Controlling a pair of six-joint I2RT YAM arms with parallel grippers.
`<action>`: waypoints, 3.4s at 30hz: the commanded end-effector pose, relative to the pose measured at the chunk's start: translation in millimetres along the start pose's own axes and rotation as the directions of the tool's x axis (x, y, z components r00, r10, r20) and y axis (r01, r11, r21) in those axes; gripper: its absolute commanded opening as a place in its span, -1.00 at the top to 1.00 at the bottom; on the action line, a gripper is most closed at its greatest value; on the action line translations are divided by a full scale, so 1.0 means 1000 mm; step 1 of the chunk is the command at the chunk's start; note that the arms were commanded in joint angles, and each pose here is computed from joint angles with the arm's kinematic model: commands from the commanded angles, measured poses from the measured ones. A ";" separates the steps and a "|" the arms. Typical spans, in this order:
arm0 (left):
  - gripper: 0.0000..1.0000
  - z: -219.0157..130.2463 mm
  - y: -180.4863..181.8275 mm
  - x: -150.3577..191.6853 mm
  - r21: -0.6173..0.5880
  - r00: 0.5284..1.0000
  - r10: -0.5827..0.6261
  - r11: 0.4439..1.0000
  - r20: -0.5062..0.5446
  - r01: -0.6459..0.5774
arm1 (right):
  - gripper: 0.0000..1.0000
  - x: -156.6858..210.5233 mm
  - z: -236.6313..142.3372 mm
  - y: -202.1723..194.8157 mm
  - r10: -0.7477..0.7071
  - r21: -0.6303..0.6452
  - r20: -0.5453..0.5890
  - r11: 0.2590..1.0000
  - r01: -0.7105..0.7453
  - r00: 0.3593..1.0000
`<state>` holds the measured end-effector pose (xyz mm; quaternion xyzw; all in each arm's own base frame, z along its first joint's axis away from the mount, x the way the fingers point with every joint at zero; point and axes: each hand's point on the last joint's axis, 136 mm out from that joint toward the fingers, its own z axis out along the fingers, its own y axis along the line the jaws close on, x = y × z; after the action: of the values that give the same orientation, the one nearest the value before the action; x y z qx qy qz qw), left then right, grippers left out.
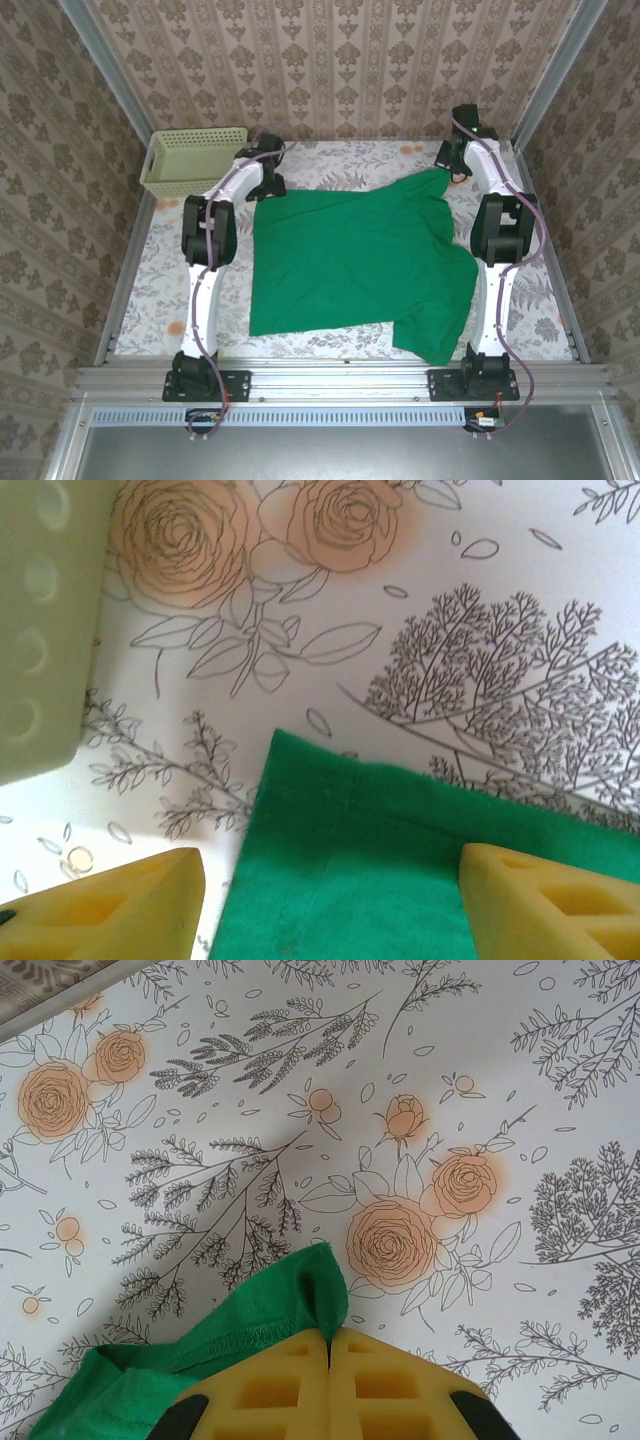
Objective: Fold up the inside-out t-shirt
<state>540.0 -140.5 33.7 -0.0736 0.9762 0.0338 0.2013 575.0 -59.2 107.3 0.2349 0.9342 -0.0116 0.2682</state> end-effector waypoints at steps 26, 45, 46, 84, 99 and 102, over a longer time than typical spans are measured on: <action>0.90 -0.019 -0.016 -0.035 0.111 0.998 -0.044 0.993 0.046 0.039 | 1.00 -0.050 -0.045 0.002 0.046 -0.132 0.127 0.991 -0.029 0.991; 1.00 -0.088 0.023 -0.055 0.167 0.958 -0.098 0.985 0.271 0.054 | 1.00 -0.071 -0.080 0.059 -0.090 -0.201 0.198 0.971 0.130 0.976; 1.00 -0.090 0.023 -0.052 0.175 0.957 -0.097 0.983 0.273 0.050 | 1.00 -0.066 -0.081 0.061 -0.097 -0.201 0.192 0.970 0.136 0.976; 0.42 -0.079 0.040 0.081 0.200 0.969 -0.051 0.980 0.240 0.002 | 1.00 0.105 -0.076 -0.028 0.126 -0.163 0.041 0.980 -0.118 0.991; -0.04 -0.074 0.035 0.077 0.271 0.988 -0.104 0.960 0.114 0.070 | 1.00 0.084 -0.087 -0.024 0.120 -0.163 0.065 0.981 -0.109 0.991; 0.02 -0.072 0.031 0.081 0.295 0.990 -0.104 0.953 0.091 0.073 | 1.00 0.085 -0.086 -0.025 0.121 -0.160 0.061 0.981 -0.110 0.991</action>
<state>437.2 -122.1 74.5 -0.0782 0.9499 -0.0938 0.2875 459.6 -26.8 124.3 0.2602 0.9108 0.0731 0.3121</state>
